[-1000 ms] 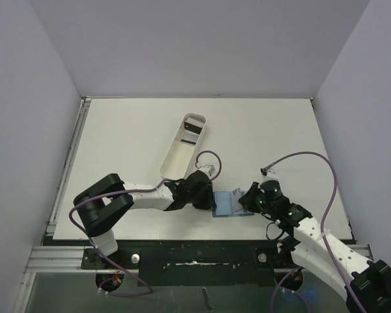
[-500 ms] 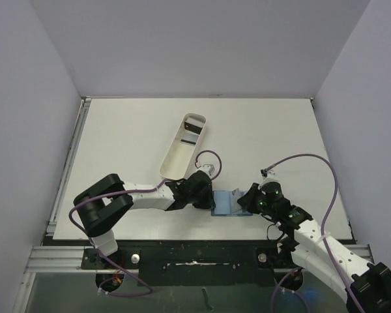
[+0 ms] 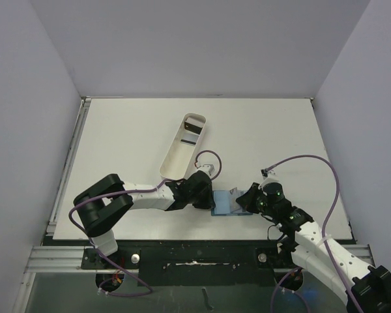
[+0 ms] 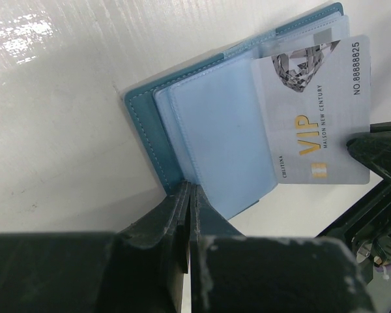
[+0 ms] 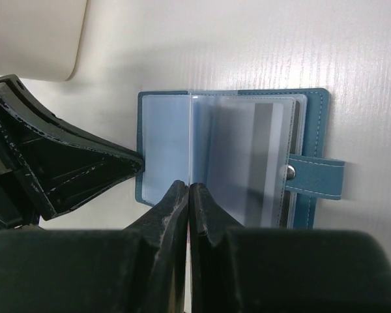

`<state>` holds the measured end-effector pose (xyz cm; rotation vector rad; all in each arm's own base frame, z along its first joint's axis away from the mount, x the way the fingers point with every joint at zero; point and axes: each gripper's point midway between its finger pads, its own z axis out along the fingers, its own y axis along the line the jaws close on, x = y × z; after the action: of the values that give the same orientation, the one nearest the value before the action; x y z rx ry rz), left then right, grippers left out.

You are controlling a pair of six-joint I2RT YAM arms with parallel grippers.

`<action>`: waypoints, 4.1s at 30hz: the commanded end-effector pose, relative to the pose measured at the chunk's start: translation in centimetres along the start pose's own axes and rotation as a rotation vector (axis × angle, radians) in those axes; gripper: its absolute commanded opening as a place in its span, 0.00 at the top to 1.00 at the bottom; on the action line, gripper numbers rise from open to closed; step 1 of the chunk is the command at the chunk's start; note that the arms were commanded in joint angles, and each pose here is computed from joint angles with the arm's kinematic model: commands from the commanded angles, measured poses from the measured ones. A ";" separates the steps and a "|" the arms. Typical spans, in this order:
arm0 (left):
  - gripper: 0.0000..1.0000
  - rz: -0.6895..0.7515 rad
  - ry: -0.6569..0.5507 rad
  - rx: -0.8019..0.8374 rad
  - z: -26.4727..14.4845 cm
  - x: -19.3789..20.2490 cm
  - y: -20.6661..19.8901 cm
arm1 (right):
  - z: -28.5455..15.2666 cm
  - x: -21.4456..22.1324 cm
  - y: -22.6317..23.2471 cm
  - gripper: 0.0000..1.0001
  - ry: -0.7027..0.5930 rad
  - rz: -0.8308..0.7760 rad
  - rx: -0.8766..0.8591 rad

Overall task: Put the credit cards into the card holder
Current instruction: Insert the credit card into the card holder.

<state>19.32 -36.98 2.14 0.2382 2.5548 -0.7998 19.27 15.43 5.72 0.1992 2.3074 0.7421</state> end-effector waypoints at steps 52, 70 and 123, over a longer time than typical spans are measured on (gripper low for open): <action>0.99 -0.068 0.004 0.057 -1.0 0.5 -1.3 | 1.3 2.2 -1.6 0.77 0.105 0.059 0.102; 0.99 -0.100 0.008 0.093 -0.9 1.0 -1.6 | 1.4 1.7 -0.3 0.67 0.131 -0.070 0.164; 0.29 -0.354 -0.642 -0.116 -17.6 -22.7 8.5 | -3.7 -7.8 10.1 0.23 -0.132 -0.206 -0.071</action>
<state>32.14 -23.40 19.32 -0.3668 2.1073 -0.7349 20.85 19.28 15.58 -0.0238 2.2097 0.6896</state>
